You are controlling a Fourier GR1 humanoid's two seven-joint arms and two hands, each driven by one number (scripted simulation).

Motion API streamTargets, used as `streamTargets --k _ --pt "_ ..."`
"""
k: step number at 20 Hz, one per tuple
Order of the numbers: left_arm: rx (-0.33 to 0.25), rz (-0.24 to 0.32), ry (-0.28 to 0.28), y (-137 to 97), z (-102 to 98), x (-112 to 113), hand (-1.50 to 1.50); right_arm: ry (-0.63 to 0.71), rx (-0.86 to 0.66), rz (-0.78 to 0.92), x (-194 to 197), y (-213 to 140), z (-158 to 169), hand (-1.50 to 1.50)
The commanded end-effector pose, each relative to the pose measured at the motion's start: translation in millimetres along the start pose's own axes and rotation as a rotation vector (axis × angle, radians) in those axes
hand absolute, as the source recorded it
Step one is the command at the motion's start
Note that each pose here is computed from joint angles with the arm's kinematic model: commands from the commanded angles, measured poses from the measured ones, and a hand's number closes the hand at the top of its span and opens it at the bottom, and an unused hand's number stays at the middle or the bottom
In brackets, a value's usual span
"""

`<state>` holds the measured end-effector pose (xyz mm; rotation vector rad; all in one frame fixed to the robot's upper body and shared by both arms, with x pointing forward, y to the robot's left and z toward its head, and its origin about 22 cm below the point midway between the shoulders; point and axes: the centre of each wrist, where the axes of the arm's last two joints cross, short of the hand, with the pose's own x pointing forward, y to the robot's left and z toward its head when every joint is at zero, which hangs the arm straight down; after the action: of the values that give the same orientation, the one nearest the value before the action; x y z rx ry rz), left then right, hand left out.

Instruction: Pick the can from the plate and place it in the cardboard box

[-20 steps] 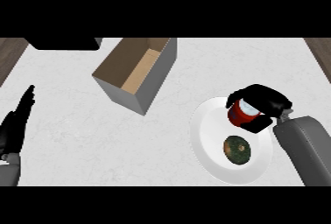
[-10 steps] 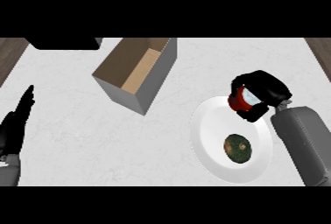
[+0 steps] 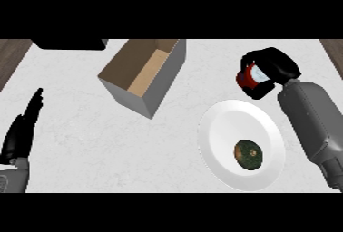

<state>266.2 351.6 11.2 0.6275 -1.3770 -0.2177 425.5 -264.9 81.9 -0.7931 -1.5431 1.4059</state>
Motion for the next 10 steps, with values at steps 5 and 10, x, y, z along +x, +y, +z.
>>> streamTargets --k 5,10 --pt "0.017 -0.017 0.014 9.5 1.6 1.1 0.00 -0.194 -0.289 -0.024 14.1 -49.8 -18.2 1.50" --pt "0.005 -0.004 0.011 -11.6 2.2 11.2 0.00 -0.304 -0.265 -0.087 70.8 -75.3 -47.9 1.50"
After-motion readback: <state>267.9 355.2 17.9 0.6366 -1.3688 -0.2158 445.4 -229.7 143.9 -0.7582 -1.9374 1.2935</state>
